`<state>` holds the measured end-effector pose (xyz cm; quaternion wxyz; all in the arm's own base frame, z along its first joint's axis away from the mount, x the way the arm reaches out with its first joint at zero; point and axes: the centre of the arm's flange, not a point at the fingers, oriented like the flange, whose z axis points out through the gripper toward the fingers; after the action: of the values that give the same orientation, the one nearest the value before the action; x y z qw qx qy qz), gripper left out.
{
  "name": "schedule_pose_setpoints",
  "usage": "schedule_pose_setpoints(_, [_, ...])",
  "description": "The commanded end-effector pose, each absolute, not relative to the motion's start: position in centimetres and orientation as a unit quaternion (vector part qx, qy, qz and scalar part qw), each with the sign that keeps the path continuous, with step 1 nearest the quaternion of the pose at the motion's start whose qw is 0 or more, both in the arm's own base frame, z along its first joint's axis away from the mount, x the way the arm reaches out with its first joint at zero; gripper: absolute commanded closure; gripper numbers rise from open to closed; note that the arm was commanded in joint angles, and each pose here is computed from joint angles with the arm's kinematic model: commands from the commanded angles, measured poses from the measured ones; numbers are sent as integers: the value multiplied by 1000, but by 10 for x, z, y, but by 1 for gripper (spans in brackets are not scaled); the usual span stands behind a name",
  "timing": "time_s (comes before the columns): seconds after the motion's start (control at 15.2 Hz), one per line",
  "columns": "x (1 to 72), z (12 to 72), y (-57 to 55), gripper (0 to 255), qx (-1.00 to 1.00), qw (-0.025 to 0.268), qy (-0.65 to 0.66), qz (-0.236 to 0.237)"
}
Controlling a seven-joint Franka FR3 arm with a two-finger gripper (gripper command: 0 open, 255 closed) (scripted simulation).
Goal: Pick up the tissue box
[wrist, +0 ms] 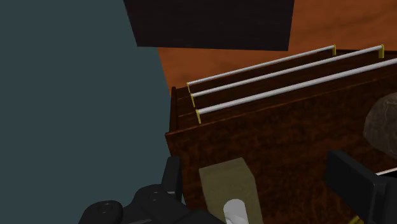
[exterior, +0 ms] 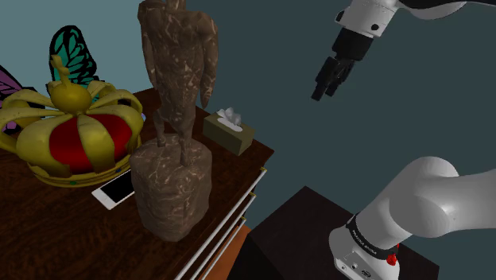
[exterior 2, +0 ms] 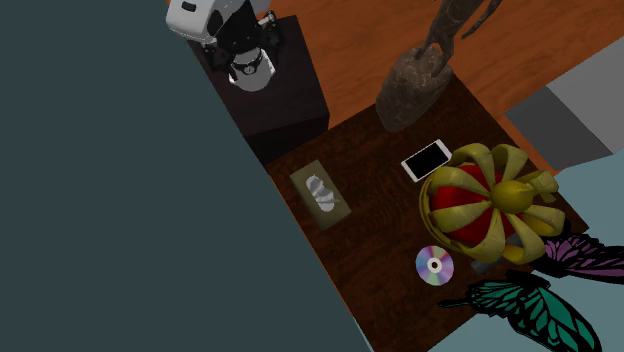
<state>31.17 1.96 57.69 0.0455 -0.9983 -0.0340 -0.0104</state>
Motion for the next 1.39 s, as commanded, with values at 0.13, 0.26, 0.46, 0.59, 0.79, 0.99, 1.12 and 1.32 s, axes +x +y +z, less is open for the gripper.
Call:
schedule_pose_setpoints(0.13, [338,568,38,0,-999,18,-32,4])
schedule_pose_setpoints(0.26, [364,557,56,0,-999,-9,-30,18])
schedule_pose_setpoints(0.46, [403,537,82,0,-998,-51,-27,39])
schedule_pose_setpoints(0.59, [429,522,98,0,-995,-78,-25,53])
schedule_pose_setpoints(0.79, [466,497,120,0,-990,-119,-22,74])
schedule_pose_setpoints(0.99, [503,468,140,0,-982,-159,-18,95])
schedule_pose_setpoints(1.12, [526,447,152,0,-976,-186,-16,109])
schedule_pose_setpoints(1.32, [561,413,167,0,-965,-226,-13,129])
